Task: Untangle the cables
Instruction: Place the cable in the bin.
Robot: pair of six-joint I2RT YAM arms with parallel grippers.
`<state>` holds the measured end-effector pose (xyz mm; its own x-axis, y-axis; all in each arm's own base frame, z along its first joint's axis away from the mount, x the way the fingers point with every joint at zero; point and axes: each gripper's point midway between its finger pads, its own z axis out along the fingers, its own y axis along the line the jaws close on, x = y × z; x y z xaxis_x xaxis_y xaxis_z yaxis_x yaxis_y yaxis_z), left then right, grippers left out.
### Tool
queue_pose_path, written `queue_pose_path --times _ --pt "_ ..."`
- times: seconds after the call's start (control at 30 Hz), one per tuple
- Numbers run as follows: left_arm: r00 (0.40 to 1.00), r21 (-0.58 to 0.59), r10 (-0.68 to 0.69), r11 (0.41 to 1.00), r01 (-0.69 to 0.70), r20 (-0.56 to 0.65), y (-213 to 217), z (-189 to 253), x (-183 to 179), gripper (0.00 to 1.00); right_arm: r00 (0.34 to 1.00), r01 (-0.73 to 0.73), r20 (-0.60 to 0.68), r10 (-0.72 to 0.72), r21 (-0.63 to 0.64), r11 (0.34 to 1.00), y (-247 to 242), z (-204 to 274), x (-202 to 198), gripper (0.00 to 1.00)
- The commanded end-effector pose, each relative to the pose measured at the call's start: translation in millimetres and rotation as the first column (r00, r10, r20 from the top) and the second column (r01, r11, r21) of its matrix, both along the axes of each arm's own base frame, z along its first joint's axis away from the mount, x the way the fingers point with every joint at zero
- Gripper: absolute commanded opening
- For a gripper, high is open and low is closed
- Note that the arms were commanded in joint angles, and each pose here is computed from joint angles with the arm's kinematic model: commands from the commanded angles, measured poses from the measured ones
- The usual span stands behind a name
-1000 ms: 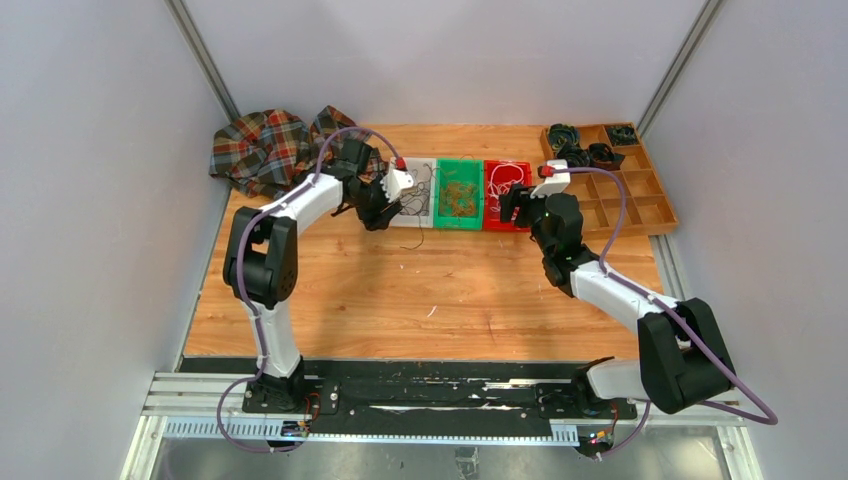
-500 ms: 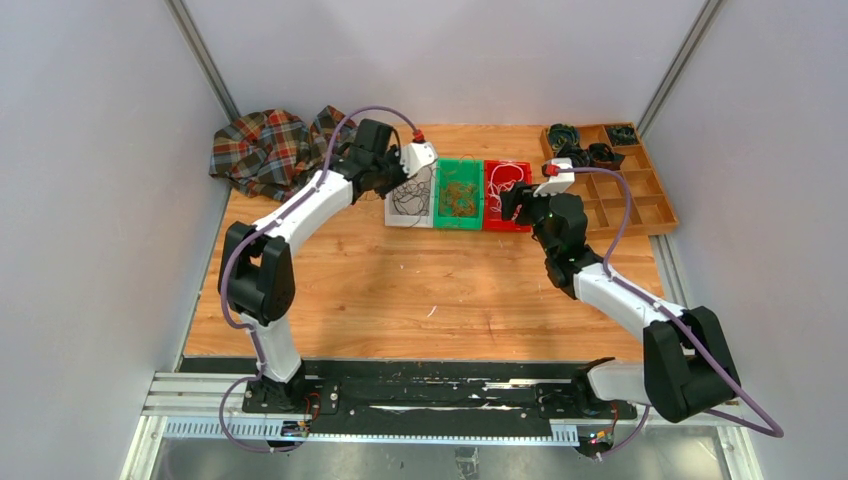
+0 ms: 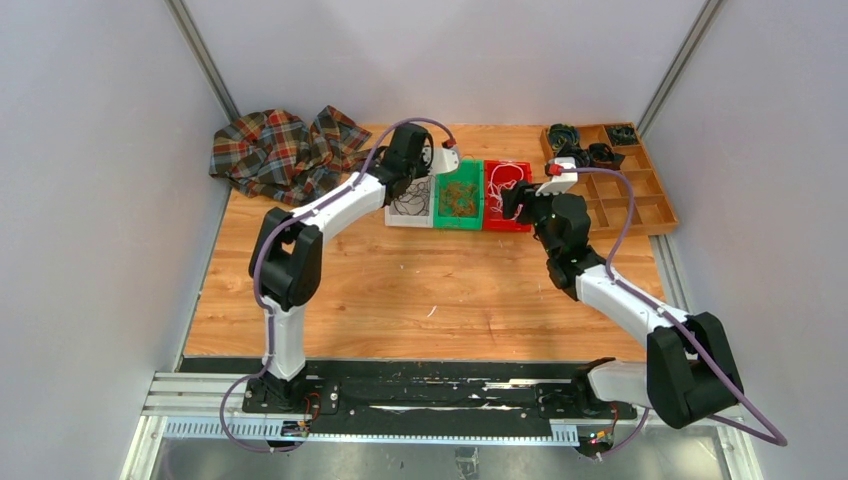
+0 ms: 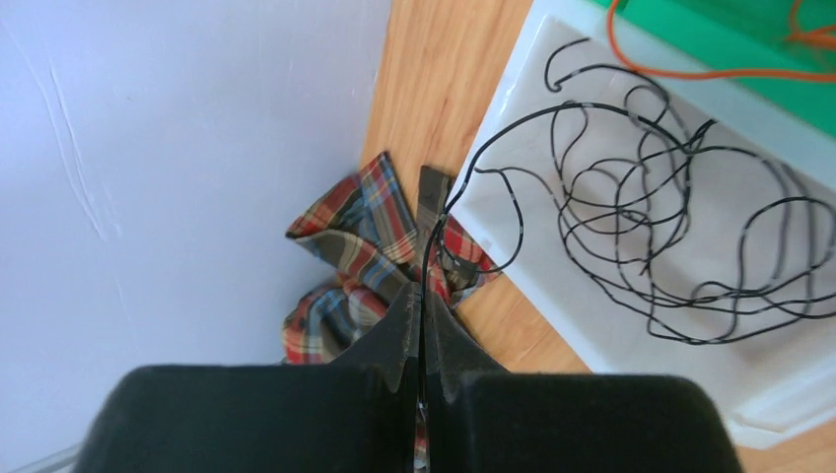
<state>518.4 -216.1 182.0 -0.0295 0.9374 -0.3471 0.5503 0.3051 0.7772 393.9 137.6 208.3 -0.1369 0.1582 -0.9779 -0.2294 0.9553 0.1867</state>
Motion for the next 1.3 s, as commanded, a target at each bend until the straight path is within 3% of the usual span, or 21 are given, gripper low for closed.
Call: queue_pose_path --times 0.0,0.23,0.53,0.67,1.0,1.1,1.27 --pt "0.991 0.106 0.028 0.994 -0.041 0.129 10.7 17.3 18.6 0.01 1.0 0.016 0.003 -0.016 0.01 1.0 -3.5 0.4 -3.4 0.64" --pt "0.991 0.16 -0.001 0.987 -0.021 0.135 6.9 10.2 16.0 0.0 1.0 0.022 -0.001 -0.022 0.008 1.0 -3.9 -1.0 -1.5 0.64" --pt "0.994 0.043 -0.095 0.994 0.097 -0.055 -45.0 -26.5 -23.2 0.01 0.998 0.057 0.011 -0.057 -0.003 0.998 -17.4 4.1 -8.5 0.65" --pt "0.992 0.006 -0.113 0.993 0.114 -0.061 -66.4 -33.0 -29.7 0.0 0.997 0.073 0.017 -0.073 -0.003 0.997 -25.8 5.2 -14.8 0.65" --pt "0.987 -0.202 -0.03 0.979 -0.004 -0.161 -79.4 -36.5 -29.2 0.0 0.996 0.088 0.018 -0.088 -0.006 0.996 -37.7 2.7 -25.7 0.65" --pt "0.976 -0.321 0.044 0.94 -0.113 -0.213 -64.7 -39.8 -20.3 0.01 0.996 0.087 0.014 -0.086 -0.007 0.996 -38.1 0.9 -26.6 0.65" --pt "0.954 -0.515 0.093 0.825 -0.234 -0.286 -40.9 -40.8 -11.9 0.0 0.996 0.088 0.01 -0.088 0.003 0.996 -37.4 -0.7 -25.9 0.66"
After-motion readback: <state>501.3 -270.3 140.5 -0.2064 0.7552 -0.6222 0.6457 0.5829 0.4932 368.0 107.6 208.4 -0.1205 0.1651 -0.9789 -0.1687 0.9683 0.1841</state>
